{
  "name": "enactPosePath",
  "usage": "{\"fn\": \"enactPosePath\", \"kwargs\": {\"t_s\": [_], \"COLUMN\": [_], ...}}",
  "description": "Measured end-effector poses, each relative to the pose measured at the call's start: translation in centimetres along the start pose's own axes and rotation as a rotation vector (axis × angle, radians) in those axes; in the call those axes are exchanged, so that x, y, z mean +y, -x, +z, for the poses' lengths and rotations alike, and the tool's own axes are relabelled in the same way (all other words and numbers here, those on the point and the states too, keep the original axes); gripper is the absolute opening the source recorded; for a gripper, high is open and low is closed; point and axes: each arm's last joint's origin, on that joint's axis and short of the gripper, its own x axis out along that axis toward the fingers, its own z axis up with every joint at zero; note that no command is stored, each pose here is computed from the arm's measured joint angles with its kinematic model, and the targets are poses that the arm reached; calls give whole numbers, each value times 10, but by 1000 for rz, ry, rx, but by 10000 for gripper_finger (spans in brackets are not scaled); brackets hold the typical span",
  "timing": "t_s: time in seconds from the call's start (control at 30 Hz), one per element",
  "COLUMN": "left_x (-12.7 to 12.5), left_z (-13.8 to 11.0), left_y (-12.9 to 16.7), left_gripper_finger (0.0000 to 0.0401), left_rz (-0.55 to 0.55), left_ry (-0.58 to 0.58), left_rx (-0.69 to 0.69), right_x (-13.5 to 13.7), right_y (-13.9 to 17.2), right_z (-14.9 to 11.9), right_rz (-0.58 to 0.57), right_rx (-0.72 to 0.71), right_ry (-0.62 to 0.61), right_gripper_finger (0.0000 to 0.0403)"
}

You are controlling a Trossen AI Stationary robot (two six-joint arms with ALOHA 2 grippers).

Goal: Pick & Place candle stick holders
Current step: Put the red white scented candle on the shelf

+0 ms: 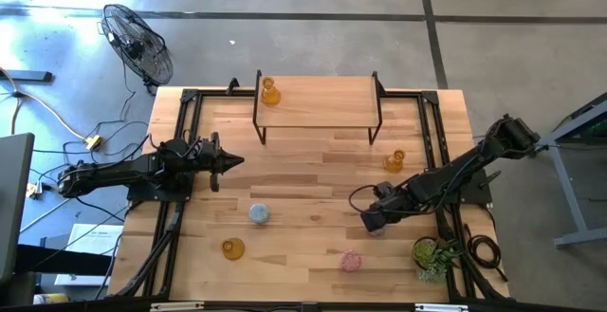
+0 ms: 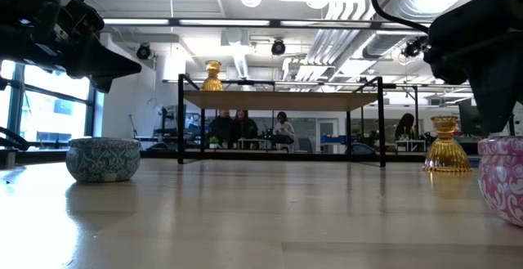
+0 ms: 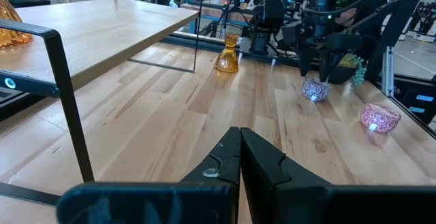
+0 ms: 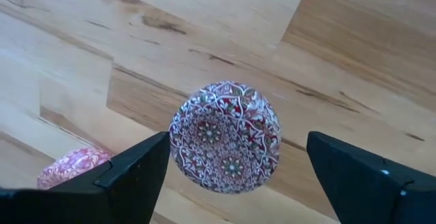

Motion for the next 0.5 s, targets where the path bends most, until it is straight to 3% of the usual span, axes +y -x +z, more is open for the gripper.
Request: {"fn": "enactPosePath", "kwargs": {"t_s": [0.5], "left_x": [0], "left_z": [0], "left_y": [0], "left_gripper_finger": [3], "left_rz": [0], "left_ry": [0], "left_rx": [0], "right_x": [4], "right_y": [-7], "right_z": [1], "right_rz": [15], "right_rx": [-3], "right_ry": [-3], "right_gripper_finger": [342]}}
